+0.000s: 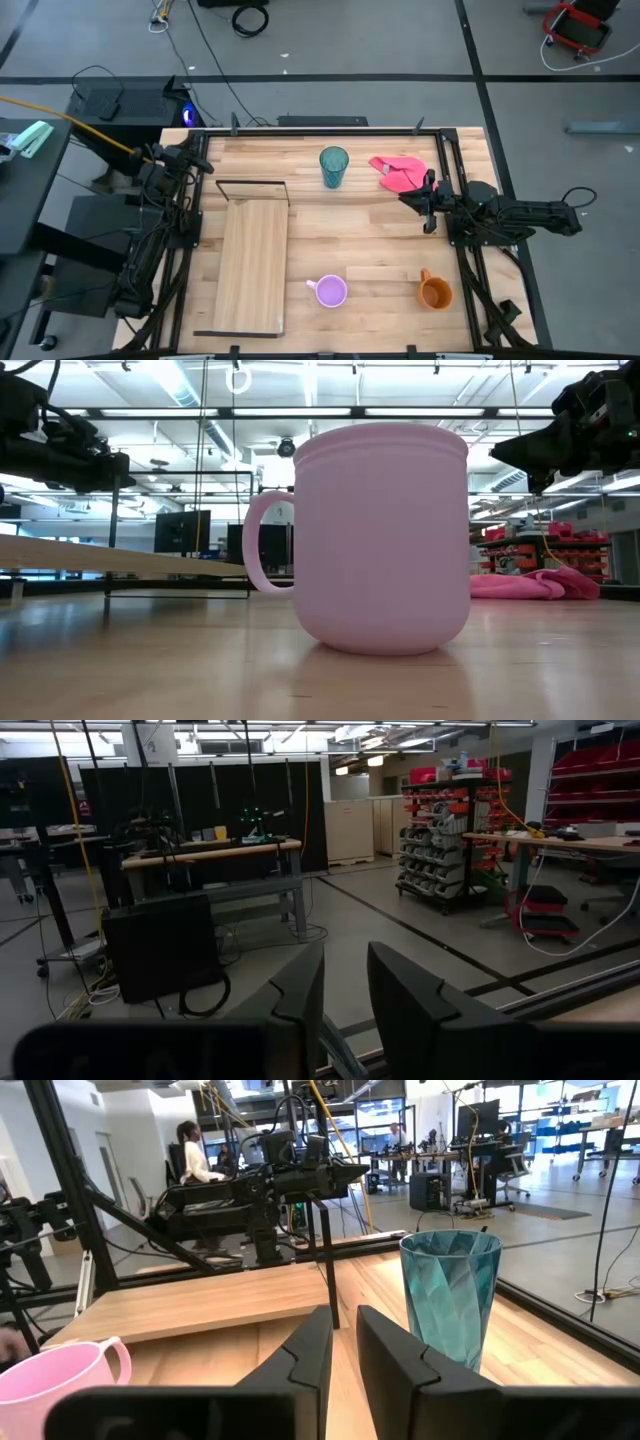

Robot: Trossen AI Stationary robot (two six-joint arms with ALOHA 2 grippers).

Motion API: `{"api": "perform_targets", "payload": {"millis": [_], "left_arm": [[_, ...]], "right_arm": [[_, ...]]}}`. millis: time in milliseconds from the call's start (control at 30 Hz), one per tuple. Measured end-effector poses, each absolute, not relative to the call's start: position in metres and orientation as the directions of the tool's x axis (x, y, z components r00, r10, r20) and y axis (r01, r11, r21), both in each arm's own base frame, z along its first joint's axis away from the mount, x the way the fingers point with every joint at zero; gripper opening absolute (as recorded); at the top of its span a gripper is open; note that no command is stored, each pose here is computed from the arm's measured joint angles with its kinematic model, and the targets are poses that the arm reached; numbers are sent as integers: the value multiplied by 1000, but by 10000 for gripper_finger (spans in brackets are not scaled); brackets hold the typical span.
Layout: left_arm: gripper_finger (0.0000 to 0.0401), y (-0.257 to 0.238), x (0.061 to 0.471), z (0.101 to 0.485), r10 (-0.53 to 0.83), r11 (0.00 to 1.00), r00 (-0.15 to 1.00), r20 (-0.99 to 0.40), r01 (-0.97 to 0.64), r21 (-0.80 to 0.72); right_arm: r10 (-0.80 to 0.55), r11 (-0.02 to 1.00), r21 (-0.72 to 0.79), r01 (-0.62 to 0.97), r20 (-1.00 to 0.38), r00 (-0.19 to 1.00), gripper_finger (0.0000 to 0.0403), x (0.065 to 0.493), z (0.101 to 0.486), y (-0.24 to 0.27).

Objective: Stack small to large cups/mugs on shelf

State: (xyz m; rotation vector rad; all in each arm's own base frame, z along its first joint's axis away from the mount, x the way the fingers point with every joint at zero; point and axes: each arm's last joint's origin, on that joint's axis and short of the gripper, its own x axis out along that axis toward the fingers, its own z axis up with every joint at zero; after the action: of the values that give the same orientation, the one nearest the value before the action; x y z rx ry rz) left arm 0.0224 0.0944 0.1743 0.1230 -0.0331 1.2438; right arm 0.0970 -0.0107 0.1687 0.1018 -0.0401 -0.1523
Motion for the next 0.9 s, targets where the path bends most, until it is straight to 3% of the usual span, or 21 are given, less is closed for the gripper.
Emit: {"api": "perform_targets", "payload": {"millis": [900], "left_arm": [[86,94,22,174,942,315,322,92,-946,75]], "right_arm": [[-153,983,105,149,33,988,59,97,169,-11]]}}
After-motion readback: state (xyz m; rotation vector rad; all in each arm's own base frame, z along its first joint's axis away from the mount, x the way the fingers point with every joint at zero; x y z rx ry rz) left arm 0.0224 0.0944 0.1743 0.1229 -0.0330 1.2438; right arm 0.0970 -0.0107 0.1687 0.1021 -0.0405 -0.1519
